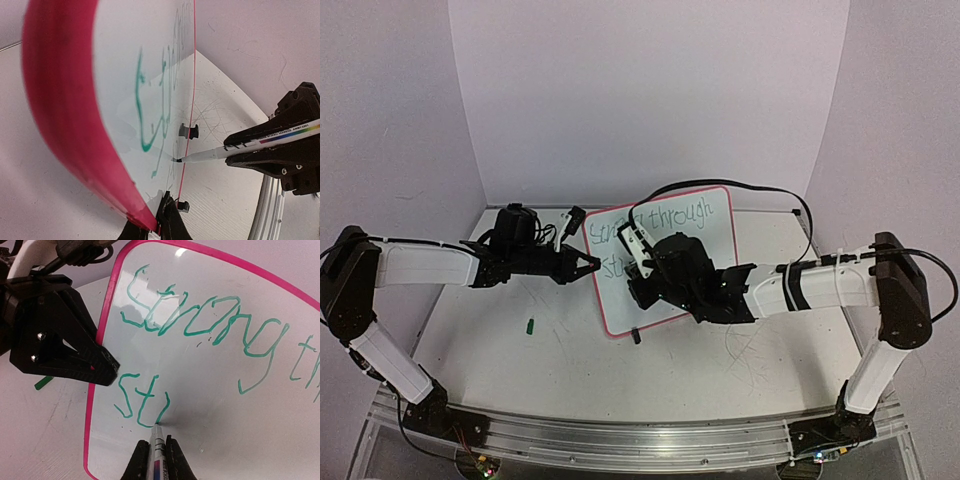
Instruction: Write a sentence on the whiteboard
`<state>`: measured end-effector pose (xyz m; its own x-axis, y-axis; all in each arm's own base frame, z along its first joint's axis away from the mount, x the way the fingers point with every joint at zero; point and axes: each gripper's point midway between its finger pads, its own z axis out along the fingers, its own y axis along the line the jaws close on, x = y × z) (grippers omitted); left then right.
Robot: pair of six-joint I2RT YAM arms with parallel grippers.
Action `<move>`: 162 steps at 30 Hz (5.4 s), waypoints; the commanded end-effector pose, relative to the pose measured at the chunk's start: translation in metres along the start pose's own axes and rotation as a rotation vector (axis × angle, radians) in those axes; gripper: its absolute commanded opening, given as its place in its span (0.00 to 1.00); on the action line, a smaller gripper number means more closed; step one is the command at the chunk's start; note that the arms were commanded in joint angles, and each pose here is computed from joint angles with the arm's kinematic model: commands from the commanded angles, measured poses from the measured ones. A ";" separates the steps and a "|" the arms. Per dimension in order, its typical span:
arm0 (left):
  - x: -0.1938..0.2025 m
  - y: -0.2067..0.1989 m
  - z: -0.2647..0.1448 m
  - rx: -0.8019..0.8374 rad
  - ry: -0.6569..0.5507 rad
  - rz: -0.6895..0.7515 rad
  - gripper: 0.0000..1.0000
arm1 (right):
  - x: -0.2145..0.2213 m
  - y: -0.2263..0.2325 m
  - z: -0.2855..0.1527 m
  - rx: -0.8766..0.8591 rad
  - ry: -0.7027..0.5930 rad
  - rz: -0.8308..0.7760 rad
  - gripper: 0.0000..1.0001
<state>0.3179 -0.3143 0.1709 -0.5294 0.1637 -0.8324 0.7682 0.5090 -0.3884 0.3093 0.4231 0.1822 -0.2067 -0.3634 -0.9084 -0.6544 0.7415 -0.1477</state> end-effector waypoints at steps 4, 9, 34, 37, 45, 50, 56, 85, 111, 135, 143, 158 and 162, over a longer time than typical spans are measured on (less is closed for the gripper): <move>0.003 0.043 -0.006 -0.217 0.020 0.063 0.00 | -0.027 -0.021 0.007 0.083 -0.068 0.049 0.00; 0.005 0.044 -0.006 -0.219 0.023 0.061 0.00 | -0.031 -0.025 0.008 0.099 -0.075 0.054 0.00; 0.004 0.045 -0.003 -0.216 0.025 0.062 0.00 | -0.046 -0.032 -0.015 -0.025 -0.144 0.072 0.00; 0.003 0.044 -0.004 -0.217 0.023 0.062 0.00 | -0.044 -0.026 -0.010 -0.047 -0.139 0.062 0.00; 0.005 0.046 -0.001 -0.214 0.032 0.059 0.00 | -0.043 -0.022 -0.006 -0.058 -0.137 0.056 0.00; 0.004 0.045 -0.002 -0.216 0.029 0.062 0.00 | -0.042 -0.026 -0.004 -0.034 -0.133 0.061 0.00; 0.005 0.045 -0.002 -0.217 0.030 0.062 0.00 | -0.041 -0.032 -0.002 0.007 -0.131 0.066 0.00; 0.005 0.045 -0.003 -0.219 0.031 0.063 0.00 | 0.004 -0.020 -0.005 0.001 -0.017 0.081 0.00; 0.007 0.045 -0.003 -0.216 0.033 0.062 0.00 | -0.029 -0.048 0.002 0.115 -0.080 0.086 0.00; 0.008 0.047 -0.002 -0.222 0.038 0.061 0.00 | 0.006 -0.052 -0.019 0.134 0.003 0.093 0.00; 0.007 0.047 -0.001 -0.219 0.037 0.062 0.00 | -0.044 -0.034 -0.050 -0.055 -0.175 0.090 0.00; 0.006 0.046 -0.001 -0.216 0.036 0.062 0.00 | -0.036 -0.027 -0.031 -0.060 -0.131 0.038 0.00; 0.006 0.046 -0.001 -0.216 0.036 0.062 0.00 | -0.033 -0.027 -0.028 -0.057 -0.123 0.039 0.00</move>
<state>0.3182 -0.3147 0.1709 -0.5305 0.1674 -0.8310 0.7683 0.5092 -0.3879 0.3078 0.3913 0.2160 -0.1630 -0.2809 -0.9458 -0.6864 0.7209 -0.0958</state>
